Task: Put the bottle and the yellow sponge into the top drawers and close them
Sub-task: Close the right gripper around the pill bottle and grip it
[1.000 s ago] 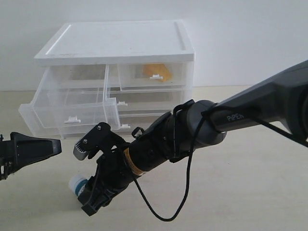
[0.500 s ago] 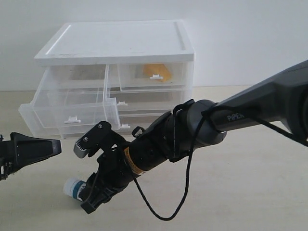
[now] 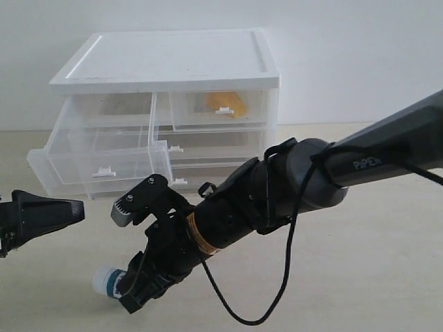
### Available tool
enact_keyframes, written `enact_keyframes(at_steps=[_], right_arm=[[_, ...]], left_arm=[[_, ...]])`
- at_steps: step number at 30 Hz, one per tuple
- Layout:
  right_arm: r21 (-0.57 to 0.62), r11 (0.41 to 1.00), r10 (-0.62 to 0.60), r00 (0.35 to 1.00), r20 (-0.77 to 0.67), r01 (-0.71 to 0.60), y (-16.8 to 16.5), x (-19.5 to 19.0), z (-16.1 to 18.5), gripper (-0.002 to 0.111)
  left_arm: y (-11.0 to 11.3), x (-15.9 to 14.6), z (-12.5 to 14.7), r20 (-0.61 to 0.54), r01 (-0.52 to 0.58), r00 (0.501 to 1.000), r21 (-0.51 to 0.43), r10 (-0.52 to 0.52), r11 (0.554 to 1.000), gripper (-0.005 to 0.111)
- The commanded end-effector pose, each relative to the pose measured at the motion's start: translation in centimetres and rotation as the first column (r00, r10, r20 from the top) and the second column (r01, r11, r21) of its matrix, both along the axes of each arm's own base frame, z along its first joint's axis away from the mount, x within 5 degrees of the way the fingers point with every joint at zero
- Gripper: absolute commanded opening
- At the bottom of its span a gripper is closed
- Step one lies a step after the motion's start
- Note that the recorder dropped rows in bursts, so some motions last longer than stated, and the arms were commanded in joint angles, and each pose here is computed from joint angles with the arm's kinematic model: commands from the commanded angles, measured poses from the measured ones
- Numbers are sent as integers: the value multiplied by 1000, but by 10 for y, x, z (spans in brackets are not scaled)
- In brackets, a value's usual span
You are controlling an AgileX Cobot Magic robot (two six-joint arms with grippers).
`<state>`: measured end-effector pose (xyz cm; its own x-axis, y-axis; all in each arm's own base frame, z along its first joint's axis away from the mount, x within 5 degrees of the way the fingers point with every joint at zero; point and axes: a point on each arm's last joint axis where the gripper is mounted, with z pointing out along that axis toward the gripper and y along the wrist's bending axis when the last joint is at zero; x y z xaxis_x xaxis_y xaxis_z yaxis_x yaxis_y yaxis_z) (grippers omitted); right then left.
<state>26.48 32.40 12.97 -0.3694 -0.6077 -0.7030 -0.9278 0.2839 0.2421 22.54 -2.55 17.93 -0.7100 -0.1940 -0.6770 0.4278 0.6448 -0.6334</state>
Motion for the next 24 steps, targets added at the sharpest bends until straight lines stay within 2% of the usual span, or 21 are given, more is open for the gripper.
enact_keyframes(at_steps=[1,7,12,14,17,19,24], right_arm=[[5,1000,-10,999,51,10,-15,-11,23,0],[120,993,-31,994,107,18,-26,-24,84,0],[81,996,31,992,122,-41,-22,-23,65,2],[61,997,40,993,107,-47,-21,-22,54,12],[24,997,71,991,109,-75,-19,-20,36,39],[6,996,86,991,106,-88,-19,-19,26,50],[-19,995,100,990,104,-99,-18,-18,15,51]], left_arm=[[7,-6,-4,-8,-37,999,-2,37,999,58],[12,-7,-5,-12,-63,998,-6,63,998,58],[12,-7,-5,-12,-63,998,-6,63,998,58],[12,-7,-5,-12,-63,998,-6,63,998,58],[12,-7,-5,-12,-63,998,-6,63,998,58],[12,-7,-5,-12,-63,998,-6,63,998,58],[12,-7,-5,-12,-63,998,-6,63,998,58]])
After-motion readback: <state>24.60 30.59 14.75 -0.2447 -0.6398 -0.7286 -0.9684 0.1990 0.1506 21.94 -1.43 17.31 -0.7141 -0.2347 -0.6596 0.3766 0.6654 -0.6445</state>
